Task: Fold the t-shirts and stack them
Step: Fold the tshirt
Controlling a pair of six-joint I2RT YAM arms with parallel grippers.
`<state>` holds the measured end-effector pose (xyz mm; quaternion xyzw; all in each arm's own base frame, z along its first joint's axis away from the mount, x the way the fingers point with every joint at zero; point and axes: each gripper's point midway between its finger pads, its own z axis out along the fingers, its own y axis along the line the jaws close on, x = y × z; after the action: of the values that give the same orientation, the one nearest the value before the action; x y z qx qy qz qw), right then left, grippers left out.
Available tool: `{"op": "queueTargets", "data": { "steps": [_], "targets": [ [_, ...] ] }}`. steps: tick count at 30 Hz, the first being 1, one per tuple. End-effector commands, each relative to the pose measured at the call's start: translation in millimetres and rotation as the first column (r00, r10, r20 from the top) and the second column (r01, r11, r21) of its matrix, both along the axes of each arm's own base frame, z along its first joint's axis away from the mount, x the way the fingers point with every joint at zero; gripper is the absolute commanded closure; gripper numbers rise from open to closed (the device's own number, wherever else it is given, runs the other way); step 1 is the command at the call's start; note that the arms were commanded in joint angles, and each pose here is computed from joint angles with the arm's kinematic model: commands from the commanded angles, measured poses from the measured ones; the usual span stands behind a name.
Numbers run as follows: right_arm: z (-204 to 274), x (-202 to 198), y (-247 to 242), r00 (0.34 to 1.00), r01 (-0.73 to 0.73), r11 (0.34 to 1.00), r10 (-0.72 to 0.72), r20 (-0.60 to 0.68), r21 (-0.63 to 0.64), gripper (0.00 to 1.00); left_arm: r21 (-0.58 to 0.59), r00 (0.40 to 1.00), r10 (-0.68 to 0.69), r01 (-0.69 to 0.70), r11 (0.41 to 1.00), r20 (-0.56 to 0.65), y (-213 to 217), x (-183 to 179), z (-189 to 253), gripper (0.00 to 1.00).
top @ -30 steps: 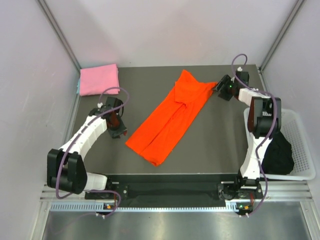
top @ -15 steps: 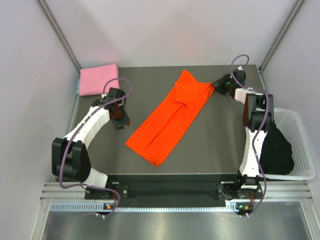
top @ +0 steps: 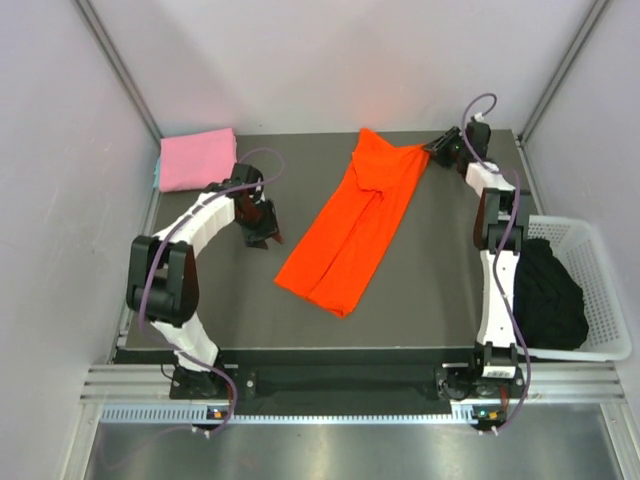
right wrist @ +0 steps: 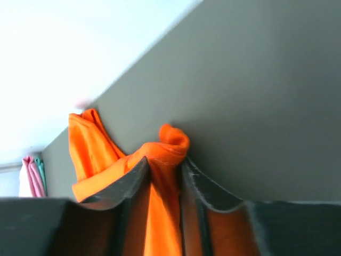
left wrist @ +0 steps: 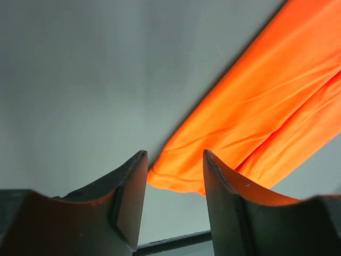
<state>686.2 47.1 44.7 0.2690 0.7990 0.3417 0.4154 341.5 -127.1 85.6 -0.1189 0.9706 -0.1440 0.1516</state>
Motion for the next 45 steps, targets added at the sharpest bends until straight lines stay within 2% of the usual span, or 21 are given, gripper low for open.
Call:
{"op": "queueTargets", "data": {
  "steps": [1, 2, 4, 5, 6, 8, 9, 11, 12, 14, 15, 17, 18, 22, 23, 28, 32, 36, 38, 43, 45],
  "targets": [
    [27.1, 8.0, -27.8, 1.000, 0.011, 0.999, -0.010, 0.028, -0.034, 0.66, -0.057, 0.994, -0.105, 0.103, 0.993, -0.024, -14.0, 1.3, -8.1, 0.49],
    [19.1, -0.1, -32.7, 1.000, 0.019, 0.999, -0.019, -0.003, -0.035, 0.56, -0.062, 0.992, -0.122, 0.119, 0.991, -0.041, -15.0, -1.2, -15.0, 0.49],
    [45.9, -11.2, -37.7, 0.999, 0.032, 0.998, -0.032, 0.011, -0.050, 0.52, -0.055, 0.989, -0.132, 0.128, 0.990, -0.073, -15.6, -6.5, -20.9, 0.50],
    [29.3, -28.1, -38.9, 0.998, 0.037, 0.998, -0.039, -0.048, -0.052, 0.50, -0.051, 0.986, -0.140, 0.136, 0.989, -0.086, -15.4, -10.1, -24.9, 0.50],
    [57.0, -35.1, -40.4, 0.999, 0.045, 0.997, -0.047, -0.021, -0.070, 0.47, -0.045, 0.984, -0.155, 0.151, 0.987, -0.087, -17.4, -12.1, -27.2, 0.49],
    [40.7, -65.5, -39.0, 0.991, 0.053, 0.996, -0.062, -0.119, -0.076, 0.44, -0.032, 0.977, -0.174, 0.171, 0.985, -0.125, -16.3, -20.6, -36.4, 0.50],
    [64.7, -76.1, -37.3, 0.992, 0.061, 0.996, -0.068, -0.106, -0.068, 0.44, -0.035, 0.973, -0.185, 0.182, 0.983, -0.139, -18.8, -24.3, -39.9, 0.50],
    [46.1, -113.0, -25.8, 0.978, 0.046, 0.998, -0.052, -0.201, -0.036, 0.44, -0.040, 0.967, -0.188, 0.184, 0.982, -0.174, -18.6, -34.1, -49.2, 0.53],
    [67.1, -126.0, -21.5, 0.982, 0.041, 0.999, -0.046, -0.184, -0.030, 0.45, -0.043, 0.966, -0.186, 0.182, 0.982, -0.180, -19.0, -37.4, -52.5, 0.54],
    [44.8, -168.6, -6.4, 0.957, 0.014, 1.000, -0.020, -0.290, -0.021, 0.46, -0.063, 0.966, -0.170, 0.161, 0.985, -0.196, -20.4, -46.2, -59.3, 0.57],
    [63.1, -185.0, -1.1, 0.961, -0.003, 1.000, -0.005, -0.276, -0.030, 0.46, -0.076, 0.964, -0.174, 0.161, 0.984, -0.203, -22.8, -50.6, -61.4, 0.64],
    [41.3, -230.6, 19.6, 0.935, -0.048, 0.998, 0.030, -0.354, -0.042, 0.46, -0.085, 0.961, -0.173, 0.158, 0.984, -0.216, -25.1, -61.5, -64.3, 0.72],
    [58.2, -245.6, 28.7, 0.946, -0.066, 0.996, 0.044, -0.322, -0.060, 0.45, -0.072, 0.961, -0.172, 0.160, 0.984, -0.215, -24.1, -64.3, -65.3, 0.78],
    [40.0, -323.7, 79.8, 0.917, -0.162, 0.984, 0.120, -0.380, -0.080, 0.44, -0.035, 0.963, -0.160, 0.156, 0.987, -0.217, -18.3, -74.2, -68.2, 0.99],
    [18.9, -356.3, 95.3, 0.891, -0.196, 0.977, 0.143, -0.432, -0.082, 0.45, -0.032, 0.966, -0.158, 0.155, 0.987, -0.206, -17.9, -73.2, -65.8, 1.00],
    [29.7, -427.0, 157.7, 0.879, -0.273, 0.961, 0.231, -0.418, -0.043, 0.45, 0.020, 0.972, -0.146, 0.152, 0.988, -0.182, -8.6, -72.9, -58.0, 1.00],
    [25.1, -469.4, 176.6, 0.874, -0.246, 0.969, 0.205, -0.441, -0.037, 0.43, 0.038, 0.975, -0.146, 0.154, 0.987, -0.170, -5.1, -74.6, -51.5, 0.95],
    [24.5, -485.7, 194.9, 0.888, -0.147, 0.989, 0.142, -0.438, 0.024, 0.43, 0.020, 0.972, -0.154, 0.160, 0.987, -0.180, -7.4, -78.5, -56.0, 0.91],
    [25.1, -495.0, 209.4, 0.882, -0.164, 0.986, 0.165, -0.441, 0.042, 0.43, 0.008, 0.969, -0.158, 0.162, 0.987, -0.192, -9.2, -80.4, -60.4, 0.89],
    [6.3, -513.8, 237.6, 0.824, -0.140, 0.989, 0.147, -0.547, 0.055, 0.43, 0.033, 0.969, -0.154, 0.164, 0.986, -0.195, -4.9, -79.6, -60.1, 0.67],
    [3.2, -517.8, 246.5, 0.816, -0.122, 0.992, 0.123, -0.564, 0.040, 0.43, 0.064, 0.975, -0.144, 0.157, 0.986, -0.172, 0.1, -76.4, -55.2, 0.63]
  ]
}}
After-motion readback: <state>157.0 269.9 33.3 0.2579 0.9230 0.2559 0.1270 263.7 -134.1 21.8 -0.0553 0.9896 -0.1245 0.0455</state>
